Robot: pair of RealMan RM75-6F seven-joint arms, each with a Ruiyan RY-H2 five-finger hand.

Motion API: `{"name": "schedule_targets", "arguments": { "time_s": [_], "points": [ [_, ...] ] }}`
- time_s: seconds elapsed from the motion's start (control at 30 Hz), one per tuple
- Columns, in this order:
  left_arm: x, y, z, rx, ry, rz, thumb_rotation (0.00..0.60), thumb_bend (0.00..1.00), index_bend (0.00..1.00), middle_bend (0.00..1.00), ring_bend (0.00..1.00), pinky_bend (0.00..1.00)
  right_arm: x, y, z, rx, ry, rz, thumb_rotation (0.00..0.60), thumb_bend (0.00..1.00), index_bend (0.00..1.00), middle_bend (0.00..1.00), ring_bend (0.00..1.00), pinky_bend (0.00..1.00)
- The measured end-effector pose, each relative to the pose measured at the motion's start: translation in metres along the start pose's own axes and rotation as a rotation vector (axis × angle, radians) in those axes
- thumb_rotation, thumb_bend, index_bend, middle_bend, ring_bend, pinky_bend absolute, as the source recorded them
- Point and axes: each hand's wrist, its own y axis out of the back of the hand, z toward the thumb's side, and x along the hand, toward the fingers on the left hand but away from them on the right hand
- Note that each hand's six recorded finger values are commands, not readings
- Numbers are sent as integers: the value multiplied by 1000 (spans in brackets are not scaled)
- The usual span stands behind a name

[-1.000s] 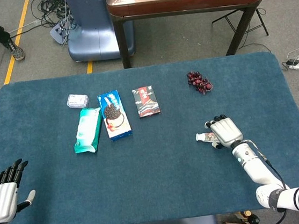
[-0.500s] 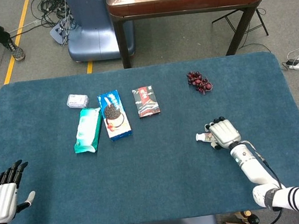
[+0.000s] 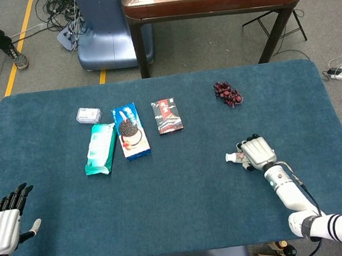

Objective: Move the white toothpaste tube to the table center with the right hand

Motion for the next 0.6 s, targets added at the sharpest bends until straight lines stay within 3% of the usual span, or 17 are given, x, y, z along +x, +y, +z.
{"name": "schedule_targets", "arguments": {
  "time_s": [0.43, 0.6],
  "points": [
    [0, -3, -1, -8, 2, -15, 600, 242, 118, 82, 131, 128, -3, -7, 1, -4, -7, 15, 600, 343, 468, 449, 317, 212],
    [-1, -3, -2, -11, 3, -15, 600, 241, 118, 82, 131, 128, -4, -7, 3, 4, -3, 19, 600, 446, 526, 495, 357, 218]
  ]
}}
